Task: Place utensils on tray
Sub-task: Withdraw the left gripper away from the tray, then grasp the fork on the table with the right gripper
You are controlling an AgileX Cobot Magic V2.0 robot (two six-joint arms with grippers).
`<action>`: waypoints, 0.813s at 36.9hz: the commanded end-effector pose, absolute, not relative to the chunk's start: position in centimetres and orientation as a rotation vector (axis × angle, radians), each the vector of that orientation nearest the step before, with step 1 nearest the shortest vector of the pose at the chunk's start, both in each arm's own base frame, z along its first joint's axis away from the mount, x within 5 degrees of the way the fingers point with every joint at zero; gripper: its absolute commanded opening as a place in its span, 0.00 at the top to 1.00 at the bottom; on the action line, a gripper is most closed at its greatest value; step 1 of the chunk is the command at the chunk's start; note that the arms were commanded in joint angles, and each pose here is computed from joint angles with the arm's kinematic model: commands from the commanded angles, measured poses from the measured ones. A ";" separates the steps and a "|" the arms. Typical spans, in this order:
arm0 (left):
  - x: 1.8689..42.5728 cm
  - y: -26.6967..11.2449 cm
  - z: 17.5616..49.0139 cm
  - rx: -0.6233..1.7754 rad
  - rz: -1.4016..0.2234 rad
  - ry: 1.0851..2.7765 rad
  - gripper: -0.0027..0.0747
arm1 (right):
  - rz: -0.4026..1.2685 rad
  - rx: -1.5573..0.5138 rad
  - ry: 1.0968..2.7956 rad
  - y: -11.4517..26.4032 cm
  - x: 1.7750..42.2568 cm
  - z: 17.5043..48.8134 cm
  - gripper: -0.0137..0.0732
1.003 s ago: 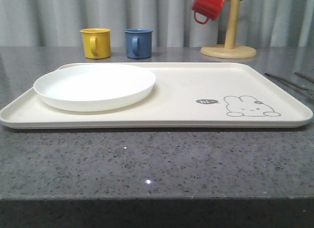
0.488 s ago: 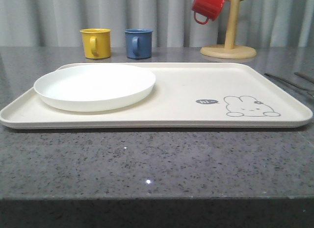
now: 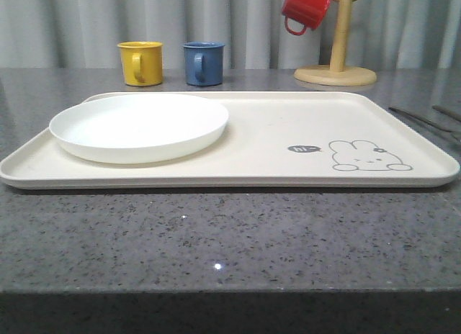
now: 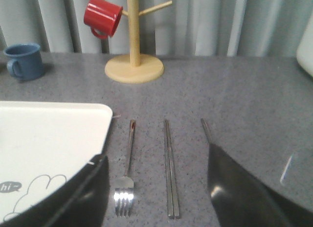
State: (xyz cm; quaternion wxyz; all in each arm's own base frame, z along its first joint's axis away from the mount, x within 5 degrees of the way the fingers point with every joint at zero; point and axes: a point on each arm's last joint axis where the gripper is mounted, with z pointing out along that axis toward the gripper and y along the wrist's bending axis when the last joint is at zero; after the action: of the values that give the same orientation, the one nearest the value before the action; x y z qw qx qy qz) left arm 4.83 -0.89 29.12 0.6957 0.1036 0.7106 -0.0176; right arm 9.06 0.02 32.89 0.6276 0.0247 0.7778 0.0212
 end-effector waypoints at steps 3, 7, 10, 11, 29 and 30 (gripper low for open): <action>4.8 -0.9 30.6 0.200 -0.053 1.499 0.99 | 0.034 0.055 1.878 0.0 12.6 34.9 0.41; 4.8 -0.9 30.6 0.200 -0.053 1.499 0.99 | 0.029 0.062 2.033 0.0 16.0 35.4 0.42; 4.8 -0.9 30.6 0.200 -0.053 1.499 0.99 | 0.025 0.065 2.148 0.0 18.2 35.4 0.42; 4.8 -0.9 30.6 0.200 -0.053 1.499 0.99 | 0.024 0.063 2.182 0.1 19.2 35.5 0.42; 4.8 -0.9 30.6 0.200 -0.053 1.499 0.99 | 0.084 -0.029 2.603 2.8 31.4 32.3 0.49; 4.8 -0.9 30.6 0.200 -0.053 1.499 0.99 | 0.085 -0.028 2.613 2.8 31.9 32.0 0.49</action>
State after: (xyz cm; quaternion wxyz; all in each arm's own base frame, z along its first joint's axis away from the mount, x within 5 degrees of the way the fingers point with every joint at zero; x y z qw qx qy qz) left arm 4.83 -0.89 29.09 0.6944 0.1038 0.7119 -0.0177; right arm 30.78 2.60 30.69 0.2356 -0.0061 0.9715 0.0258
